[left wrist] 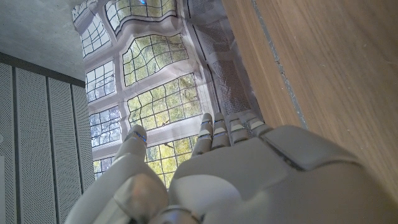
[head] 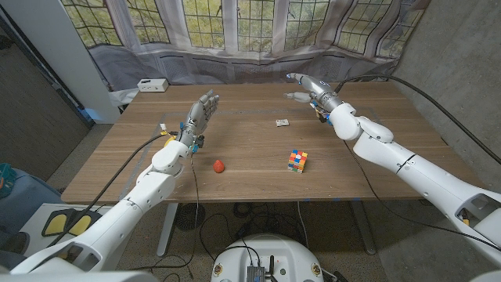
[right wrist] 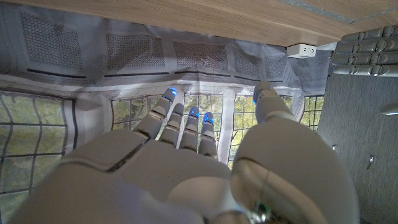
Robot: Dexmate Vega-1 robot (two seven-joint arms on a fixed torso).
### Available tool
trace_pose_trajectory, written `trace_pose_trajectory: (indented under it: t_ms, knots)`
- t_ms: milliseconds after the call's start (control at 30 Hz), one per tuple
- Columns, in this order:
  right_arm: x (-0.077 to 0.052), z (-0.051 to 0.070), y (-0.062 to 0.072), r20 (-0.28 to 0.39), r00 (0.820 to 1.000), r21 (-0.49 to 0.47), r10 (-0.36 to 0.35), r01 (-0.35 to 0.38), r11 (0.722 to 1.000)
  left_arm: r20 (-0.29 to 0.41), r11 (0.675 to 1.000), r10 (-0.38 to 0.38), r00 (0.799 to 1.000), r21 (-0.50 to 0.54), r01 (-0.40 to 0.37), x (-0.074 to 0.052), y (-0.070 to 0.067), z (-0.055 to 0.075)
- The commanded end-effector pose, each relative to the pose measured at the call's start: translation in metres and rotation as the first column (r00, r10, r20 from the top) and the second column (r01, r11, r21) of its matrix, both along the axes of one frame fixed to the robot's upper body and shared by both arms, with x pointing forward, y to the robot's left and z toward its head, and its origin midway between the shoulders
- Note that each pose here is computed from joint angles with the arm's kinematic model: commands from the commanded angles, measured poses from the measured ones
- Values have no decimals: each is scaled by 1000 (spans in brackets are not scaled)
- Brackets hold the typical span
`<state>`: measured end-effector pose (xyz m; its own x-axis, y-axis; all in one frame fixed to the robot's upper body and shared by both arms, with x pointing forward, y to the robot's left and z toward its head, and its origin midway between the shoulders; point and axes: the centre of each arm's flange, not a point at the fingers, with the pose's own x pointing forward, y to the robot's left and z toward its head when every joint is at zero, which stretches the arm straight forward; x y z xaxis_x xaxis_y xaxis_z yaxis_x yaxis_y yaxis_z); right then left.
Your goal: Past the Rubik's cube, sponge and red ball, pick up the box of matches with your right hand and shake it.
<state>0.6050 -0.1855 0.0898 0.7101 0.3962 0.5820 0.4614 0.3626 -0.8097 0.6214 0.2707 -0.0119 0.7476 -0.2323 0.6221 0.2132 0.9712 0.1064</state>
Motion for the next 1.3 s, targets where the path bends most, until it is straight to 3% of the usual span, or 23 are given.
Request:
trace_pose_trajectory:
  t_ms: [33,333,767,1300]
  knots:
    - [5,5,7,-12,999,-87,-40,39,995,-3,1000,1,1000,-6,-1,-2,-1,-4]
    - [8,9,15,-2,999,-127,-43,43,991,-8,1000,-13,1000,-1,13,-2,-7,-7]
    - [19,14,26,-43,996,-198,-80,70,978,-15,1000,0,1000,-20,0,-6,-5,-14]
    - [21,22,38,-68,980,-313,-188,158,936,-16,1000,-15,1000,-16,14,-5,-8,-15]
